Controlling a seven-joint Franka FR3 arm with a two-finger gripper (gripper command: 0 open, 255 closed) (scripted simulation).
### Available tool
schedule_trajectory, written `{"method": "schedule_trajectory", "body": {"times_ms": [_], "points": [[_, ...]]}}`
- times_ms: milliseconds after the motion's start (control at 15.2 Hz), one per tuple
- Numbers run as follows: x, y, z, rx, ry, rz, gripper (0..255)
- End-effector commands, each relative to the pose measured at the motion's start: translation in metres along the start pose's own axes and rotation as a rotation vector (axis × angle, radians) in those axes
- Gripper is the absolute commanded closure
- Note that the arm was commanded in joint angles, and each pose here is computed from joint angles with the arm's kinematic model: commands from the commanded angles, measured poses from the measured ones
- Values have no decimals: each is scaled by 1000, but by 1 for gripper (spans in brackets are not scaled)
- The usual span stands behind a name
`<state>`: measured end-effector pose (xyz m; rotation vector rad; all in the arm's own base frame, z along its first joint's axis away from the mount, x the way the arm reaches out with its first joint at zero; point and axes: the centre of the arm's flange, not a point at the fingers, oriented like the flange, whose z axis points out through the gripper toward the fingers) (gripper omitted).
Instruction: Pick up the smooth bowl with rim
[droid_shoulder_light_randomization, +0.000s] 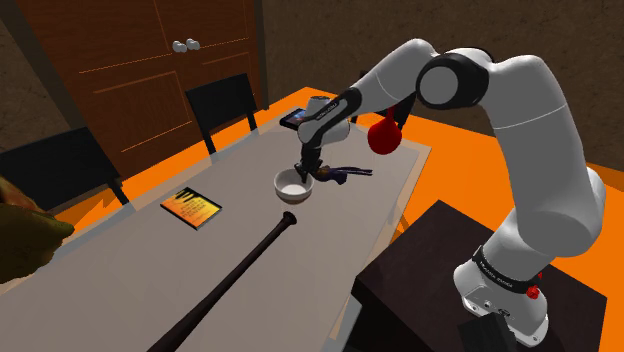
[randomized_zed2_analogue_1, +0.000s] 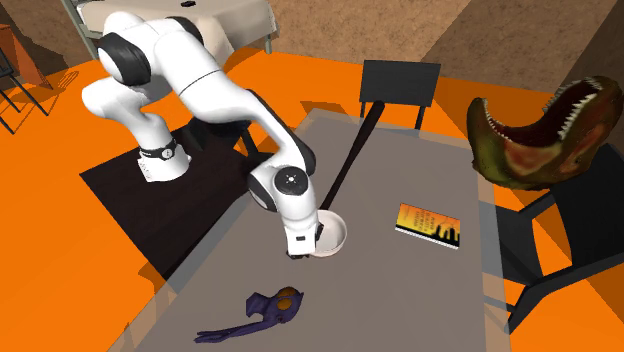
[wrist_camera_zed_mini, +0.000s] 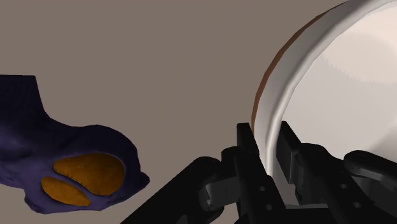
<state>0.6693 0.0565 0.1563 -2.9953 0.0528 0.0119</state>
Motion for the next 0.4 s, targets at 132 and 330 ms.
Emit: {"method": "schedule_trajectory", "body": {"times_ms": [132,330], "points": [[1,-3,-23,0,0,0,255],[1,-4,-29,0,0,0,255]]}}
